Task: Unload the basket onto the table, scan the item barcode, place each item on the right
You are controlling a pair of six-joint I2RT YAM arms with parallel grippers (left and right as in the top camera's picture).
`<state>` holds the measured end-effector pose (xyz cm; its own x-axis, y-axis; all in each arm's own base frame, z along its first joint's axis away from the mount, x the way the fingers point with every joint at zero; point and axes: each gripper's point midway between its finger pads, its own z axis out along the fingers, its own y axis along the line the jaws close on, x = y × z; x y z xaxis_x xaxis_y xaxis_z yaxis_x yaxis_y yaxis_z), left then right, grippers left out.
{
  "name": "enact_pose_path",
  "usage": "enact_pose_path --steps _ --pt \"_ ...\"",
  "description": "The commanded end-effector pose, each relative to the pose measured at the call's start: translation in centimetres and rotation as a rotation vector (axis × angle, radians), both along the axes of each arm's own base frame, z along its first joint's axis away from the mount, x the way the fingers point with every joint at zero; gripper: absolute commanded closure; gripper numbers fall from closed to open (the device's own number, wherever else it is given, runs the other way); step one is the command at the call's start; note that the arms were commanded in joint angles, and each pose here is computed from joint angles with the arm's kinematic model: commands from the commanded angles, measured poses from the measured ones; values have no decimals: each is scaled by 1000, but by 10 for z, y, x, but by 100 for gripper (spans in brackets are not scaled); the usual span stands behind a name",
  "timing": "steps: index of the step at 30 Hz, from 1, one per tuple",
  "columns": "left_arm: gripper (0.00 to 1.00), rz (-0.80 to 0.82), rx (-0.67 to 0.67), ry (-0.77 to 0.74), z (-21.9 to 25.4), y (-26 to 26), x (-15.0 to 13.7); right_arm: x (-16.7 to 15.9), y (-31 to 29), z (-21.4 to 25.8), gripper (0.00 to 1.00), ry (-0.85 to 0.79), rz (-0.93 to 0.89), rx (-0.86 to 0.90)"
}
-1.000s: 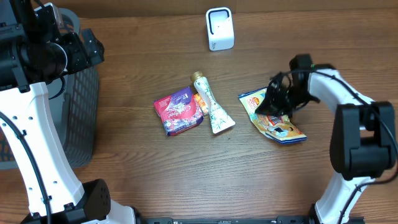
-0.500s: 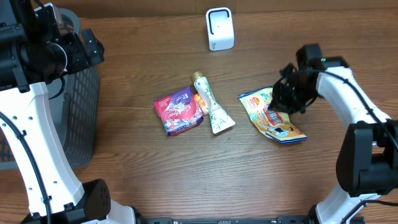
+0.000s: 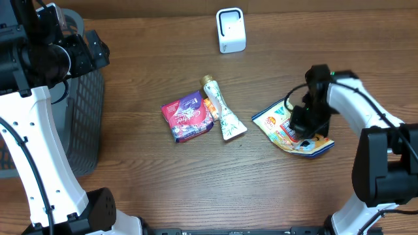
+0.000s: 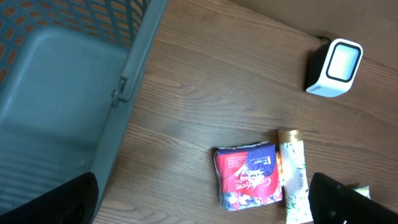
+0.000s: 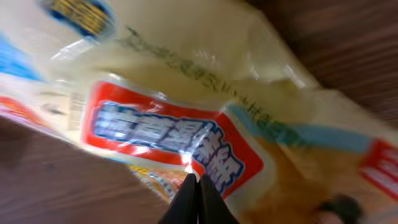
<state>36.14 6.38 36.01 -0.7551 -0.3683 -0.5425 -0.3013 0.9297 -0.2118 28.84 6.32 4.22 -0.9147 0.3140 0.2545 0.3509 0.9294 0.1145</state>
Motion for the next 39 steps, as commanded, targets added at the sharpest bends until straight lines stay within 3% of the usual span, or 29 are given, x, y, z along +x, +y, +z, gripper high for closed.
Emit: enact_pose_path --steps 1,4,6,10,11,14,20,23,39 --pt "0 -4 13 -19 6 0 0 35 -11 42 96 -108 -4 -76" --pt "0 -4 13 -19 6 0 0 44 -7 60 96 -137 12 -71" --pt "0 -4 13 -19 6 0 0 48 -2 62 88 -166 62 -64" --pt "0 -3 13 -19 6 0 0 53 15 62 62 -204 132 -58" --pt "0 -4 13 -19 6 0 0 57 29 62 42 -240 188 -67" --pt "0 -4 13 -19 6 0 0 64 40 59 27 -299 260 -170" --pt "0 -4 13 -19 6 0 0 64 55 66 25 -398 307 -444" --pt "0 -4 13 -19 6 0 0 63 67 71 18 -465 378 -554" --pt "0 -4 13 -19 6 0 0 37 85 9 21 -451 550 -523"
